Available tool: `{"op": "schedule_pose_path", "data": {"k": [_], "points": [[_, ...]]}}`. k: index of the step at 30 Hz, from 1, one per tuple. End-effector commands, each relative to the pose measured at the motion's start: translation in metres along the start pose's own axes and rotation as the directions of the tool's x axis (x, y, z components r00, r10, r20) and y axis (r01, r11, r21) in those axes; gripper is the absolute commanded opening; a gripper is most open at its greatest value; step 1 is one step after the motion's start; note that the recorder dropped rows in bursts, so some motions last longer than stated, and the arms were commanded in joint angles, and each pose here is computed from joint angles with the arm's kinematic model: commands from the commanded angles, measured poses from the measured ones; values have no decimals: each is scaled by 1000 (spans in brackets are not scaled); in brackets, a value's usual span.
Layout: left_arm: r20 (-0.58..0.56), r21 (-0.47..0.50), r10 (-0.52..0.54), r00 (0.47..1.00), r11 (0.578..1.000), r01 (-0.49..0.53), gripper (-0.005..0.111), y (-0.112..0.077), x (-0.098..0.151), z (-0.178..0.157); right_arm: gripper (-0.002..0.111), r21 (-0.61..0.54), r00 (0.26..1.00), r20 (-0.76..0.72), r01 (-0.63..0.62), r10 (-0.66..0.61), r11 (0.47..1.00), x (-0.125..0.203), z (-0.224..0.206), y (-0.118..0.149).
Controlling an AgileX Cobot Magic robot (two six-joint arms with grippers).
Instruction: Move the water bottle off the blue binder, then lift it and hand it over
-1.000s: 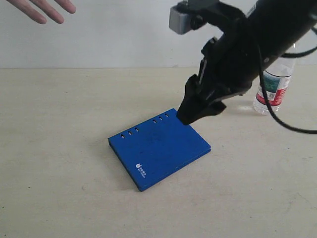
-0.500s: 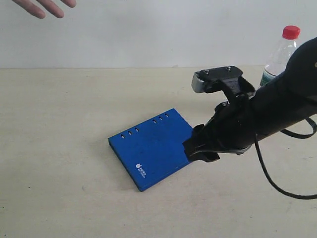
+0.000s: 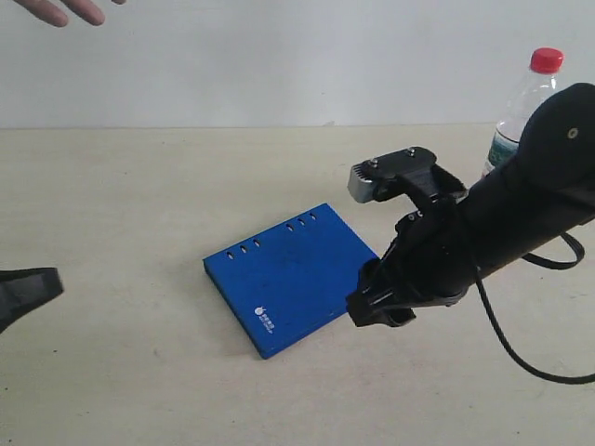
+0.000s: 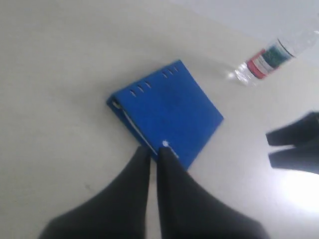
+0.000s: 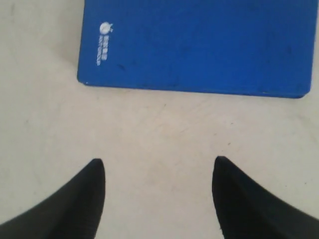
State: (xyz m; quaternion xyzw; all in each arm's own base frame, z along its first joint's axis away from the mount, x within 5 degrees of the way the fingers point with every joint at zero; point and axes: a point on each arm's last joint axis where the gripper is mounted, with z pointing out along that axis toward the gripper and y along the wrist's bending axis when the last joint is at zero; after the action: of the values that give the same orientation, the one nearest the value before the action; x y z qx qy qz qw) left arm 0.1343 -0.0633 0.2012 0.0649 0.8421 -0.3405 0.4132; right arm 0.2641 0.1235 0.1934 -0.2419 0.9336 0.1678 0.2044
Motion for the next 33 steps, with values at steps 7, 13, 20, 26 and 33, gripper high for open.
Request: {"op": "schedule_pose_path", "data": {"k": [7, 13, 20, 26, 33], "points": [[-253, 206, -38, 967, 974, 92, 5, 26, -23, 88, 57, 82, 986, 134, -111, 99, 990, -11, -2, -8], [-396, 240, 21, 918, 968, 81, 5, 21, -11, 148, 58, 75, 937, 197, -307, 288, 949, -15, 2, -13], [-392, 241, 89, 915, 970, 9, 5, 17, -21, 187, 73, 92, 907, 94, -419, 411, 903, -4, 36, -23], [-311, 132, 147, 939, 985, -110, 8, 24, -53, 205, 73, 97, 889, 95, -456, 448, 884, -3, 42, -25], [-244, 60, 178, 953, 984, -169, 53, 33, -83, 235, 73, 88, 850, 37, -526, 525, 846, 3, 51, -24]]}}
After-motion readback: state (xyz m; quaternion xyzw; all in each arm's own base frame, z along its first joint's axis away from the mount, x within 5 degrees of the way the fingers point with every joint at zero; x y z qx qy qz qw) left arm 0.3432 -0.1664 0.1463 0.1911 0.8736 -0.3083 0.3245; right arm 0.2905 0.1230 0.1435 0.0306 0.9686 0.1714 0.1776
